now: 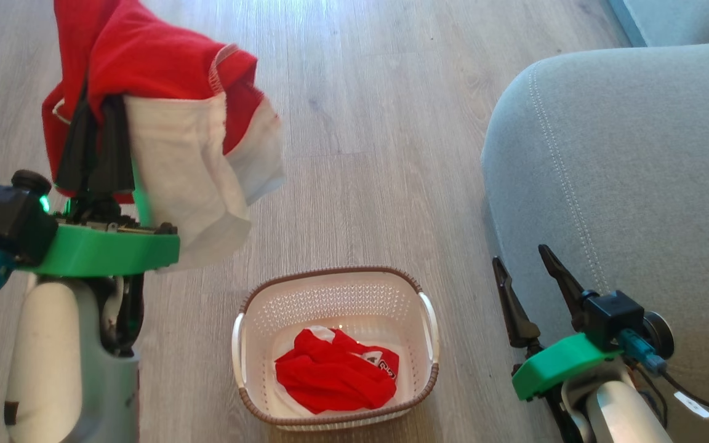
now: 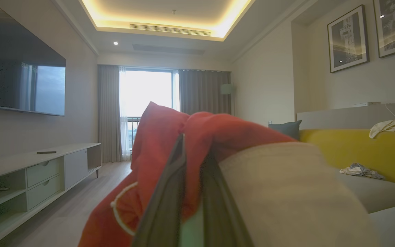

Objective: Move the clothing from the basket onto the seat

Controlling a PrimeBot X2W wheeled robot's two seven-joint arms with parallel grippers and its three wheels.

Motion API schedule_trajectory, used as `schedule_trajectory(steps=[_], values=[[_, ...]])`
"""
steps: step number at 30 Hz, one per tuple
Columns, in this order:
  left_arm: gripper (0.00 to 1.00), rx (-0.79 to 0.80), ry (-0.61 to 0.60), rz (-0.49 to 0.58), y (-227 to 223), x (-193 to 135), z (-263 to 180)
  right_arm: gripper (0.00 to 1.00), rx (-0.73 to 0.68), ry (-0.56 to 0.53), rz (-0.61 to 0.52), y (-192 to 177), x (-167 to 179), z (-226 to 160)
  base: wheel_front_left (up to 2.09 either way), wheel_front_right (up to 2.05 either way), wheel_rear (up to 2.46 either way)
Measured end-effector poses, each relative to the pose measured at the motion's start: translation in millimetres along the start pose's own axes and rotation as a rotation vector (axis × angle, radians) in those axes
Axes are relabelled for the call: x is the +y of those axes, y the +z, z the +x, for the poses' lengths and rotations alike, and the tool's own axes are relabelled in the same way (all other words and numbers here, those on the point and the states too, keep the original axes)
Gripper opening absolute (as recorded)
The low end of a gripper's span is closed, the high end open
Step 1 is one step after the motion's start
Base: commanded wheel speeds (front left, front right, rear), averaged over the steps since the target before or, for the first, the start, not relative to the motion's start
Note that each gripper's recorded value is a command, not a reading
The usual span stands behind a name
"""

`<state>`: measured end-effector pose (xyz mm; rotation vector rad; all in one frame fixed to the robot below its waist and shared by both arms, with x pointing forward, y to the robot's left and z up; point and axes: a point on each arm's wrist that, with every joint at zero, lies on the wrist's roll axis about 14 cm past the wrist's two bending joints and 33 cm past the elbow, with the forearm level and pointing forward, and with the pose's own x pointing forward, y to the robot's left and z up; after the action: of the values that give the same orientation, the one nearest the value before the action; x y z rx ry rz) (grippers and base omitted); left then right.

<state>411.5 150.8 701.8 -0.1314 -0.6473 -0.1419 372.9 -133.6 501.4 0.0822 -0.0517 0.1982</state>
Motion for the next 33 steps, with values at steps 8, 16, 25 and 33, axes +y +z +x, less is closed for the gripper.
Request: schedule_trajectory(steps=[8,16,25,33], values=[[0.00,-0.063,-0.085,-0.058,20,-25,3,1.00,0.005,0.002,0.010,-2,2,-4,0.00,0.00,0.00],[0.00,-0.009,-0.264,-0.160,9,-90,-16,1.00,-0.006,0.004,0.010,1,3,-6,0.00,0.00,0.00],[0.00,0.060,-0.367,-0.242,-4,-130,-38,1.00,-0.014,0.003,0.009,3,3,-7,0.00,0.00,0.00],[0.00,0.093,-0.377,-0.261,-12,-135,-46,1.00,-0.006,0.007,0.011,1,4,-6,0.00,0.00,0.00]])
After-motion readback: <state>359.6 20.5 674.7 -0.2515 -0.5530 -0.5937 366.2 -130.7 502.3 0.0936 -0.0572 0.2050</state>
